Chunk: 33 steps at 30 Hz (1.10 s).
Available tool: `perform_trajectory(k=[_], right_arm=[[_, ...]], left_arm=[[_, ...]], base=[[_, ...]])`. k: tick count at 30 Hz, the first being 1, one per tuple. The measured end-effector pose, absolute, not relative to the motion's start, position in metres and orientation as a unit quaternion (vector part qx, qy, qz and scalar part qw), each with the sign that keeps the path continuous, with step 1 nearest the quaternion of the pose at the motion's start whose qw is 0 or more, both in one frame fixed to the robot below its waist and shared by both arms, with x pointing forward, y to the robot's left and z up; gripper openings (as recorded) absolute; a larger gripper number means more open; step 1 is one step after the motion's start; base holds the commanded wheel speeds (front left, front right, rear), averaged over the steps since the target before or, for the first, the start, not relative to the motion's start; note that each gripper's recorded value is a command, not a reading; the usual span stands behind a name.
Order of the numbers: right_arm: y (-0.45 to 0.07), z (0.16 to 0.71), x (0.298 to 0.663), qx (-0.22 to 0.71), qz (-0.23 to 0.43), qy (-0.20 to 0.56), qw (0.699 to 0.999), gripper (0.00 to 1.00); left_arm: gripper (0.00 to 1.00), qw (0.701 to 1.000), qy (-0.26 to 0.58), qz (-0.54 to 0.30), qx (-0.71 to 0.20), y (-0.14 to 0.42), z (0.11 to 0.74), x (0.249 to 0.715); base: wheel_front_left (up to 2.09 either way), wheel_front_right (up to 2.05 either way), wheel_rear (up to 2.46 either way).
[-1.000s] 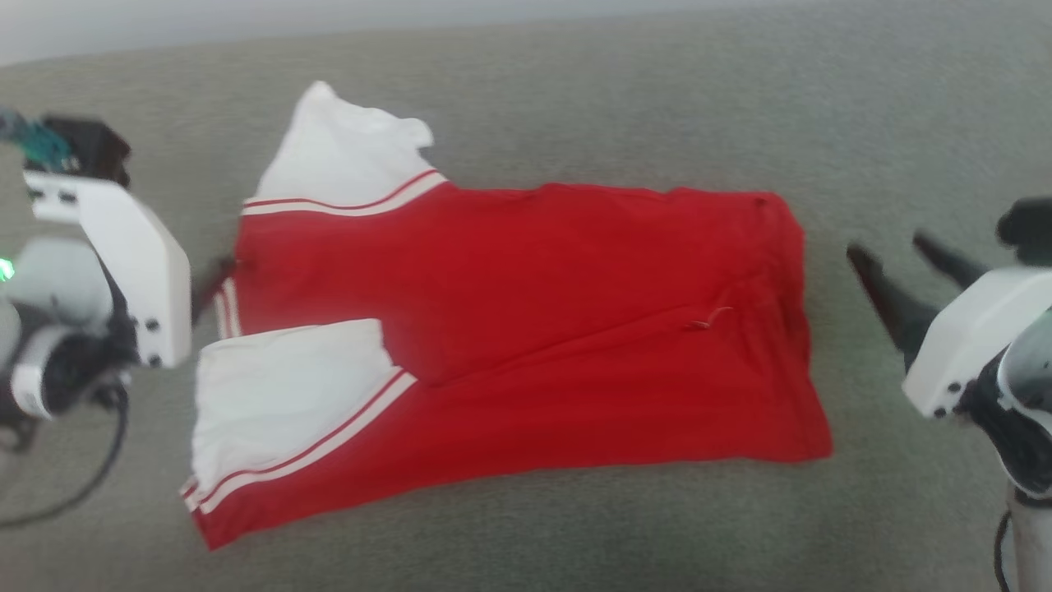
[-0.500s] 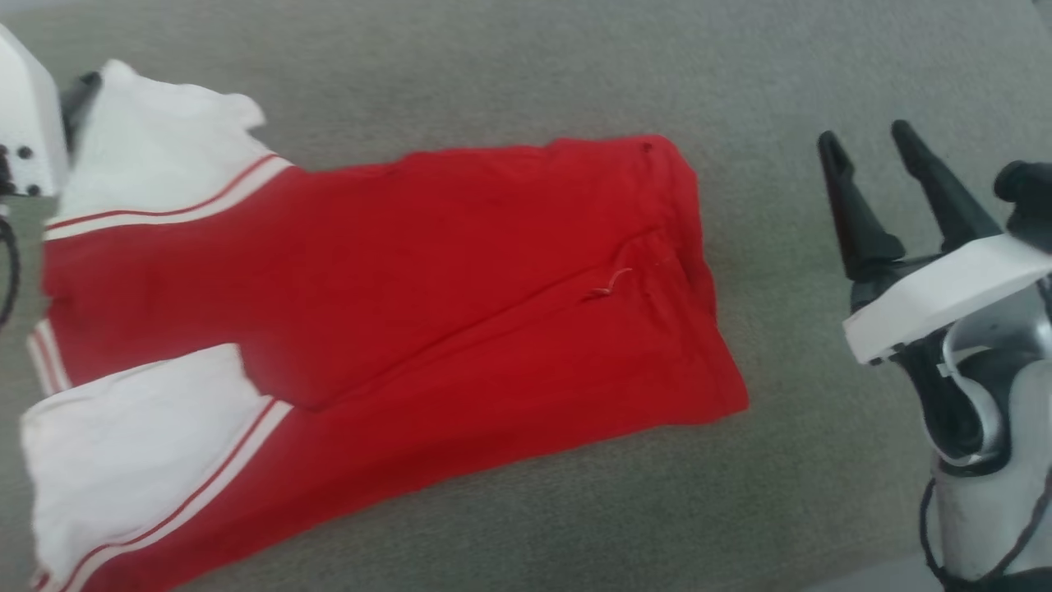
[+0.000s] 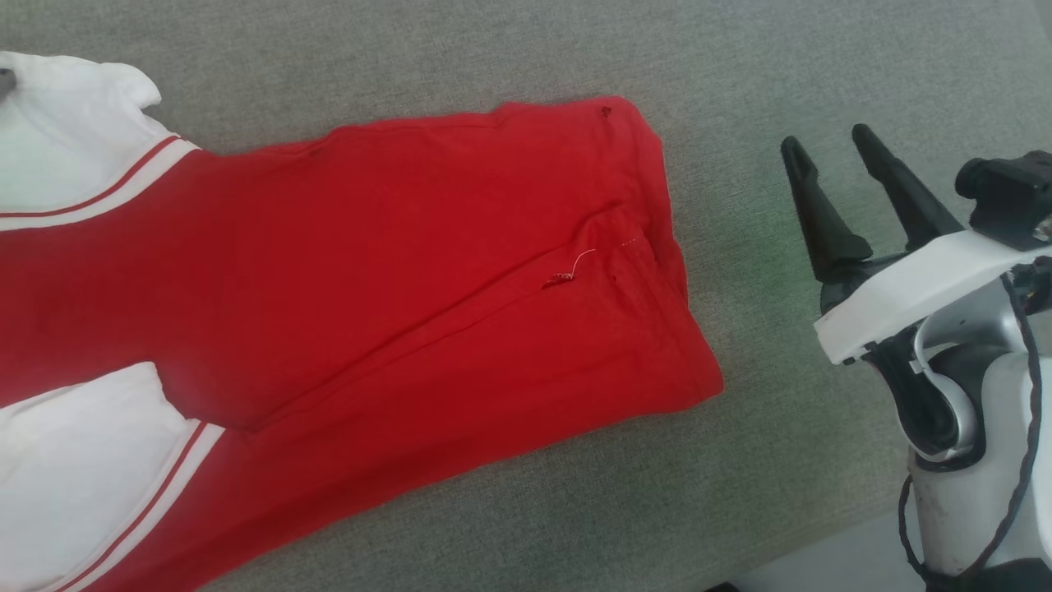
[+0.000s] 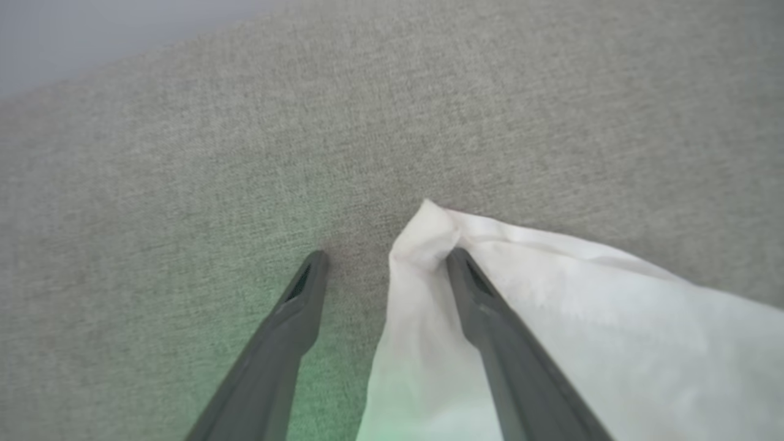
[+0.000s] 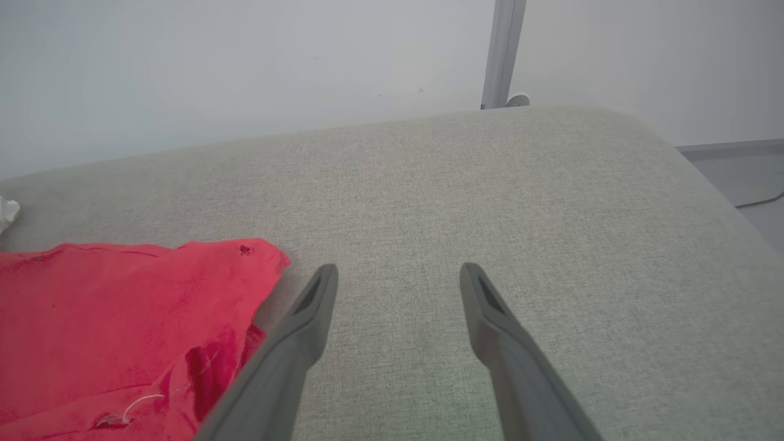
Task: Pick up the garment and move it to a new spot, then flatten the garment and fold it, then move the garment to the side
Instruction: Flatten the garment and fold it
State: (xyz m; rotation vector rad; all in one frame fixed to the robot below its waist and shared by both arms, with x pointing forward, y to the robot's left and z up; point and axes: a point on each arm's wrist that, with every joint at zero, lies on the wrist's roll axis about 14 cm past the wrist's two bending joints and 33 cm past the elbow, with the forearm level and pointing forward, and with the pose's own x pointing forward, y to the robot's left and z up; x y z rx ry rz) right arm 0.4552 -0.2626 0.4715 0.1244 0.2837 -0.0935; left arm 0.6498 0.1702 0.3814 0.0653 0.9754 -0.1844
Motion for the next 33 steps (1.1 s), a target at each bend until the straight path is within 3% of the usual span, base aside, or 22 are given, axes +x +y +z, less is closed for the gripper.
perform_trajectory(k=[1,2,3,9,19,33], right_arm=[[-0.262,0.469,0.455,0.064,-0.045,0.147,0.986,1.00],[-0.261,0.466,0.456,0.065,-0.044,0.154,0.985,1.00],[-0.261,0.463,0.456,0.067,-0.043,0.160,0.984,1.00],[-0.256,0.455,0.468,0.079,-0.036,0.184,0.979,1.00],[-0.207,0.439,0.514,0.070,0.046,0.258,0.962,1.00],[-0.164,0.379,0.525,0.019,0.122,0.465,0.877,1.00]], left_arm=[[1.00,0.874,0.478,-0.085,0.022,0.169,0.378,0.649],[0.86,0.868,0.488,-0.085,0.021,0.168,0.376,0.648],[0.00,0.863,0.497,-0.085,0.020,0.168,0.374,0.647],[0.00,0.859,0.502,-0.100,0.015,0.158,0.373,0.646],[0.00,0.866,0.489,-0.107,0.019,0.157,0.380,0.647],[0.00,0.876,0.470,-0.108,0.012,0.163,0.383,0.648]], base=[[0.00,0.00,0.00],[0.00,0.00,0.00],[0.00,0.00,0.00],[0.00,0.00,0.00],[0.00,0.00,0.00],[0.00,0.00,0.00]])
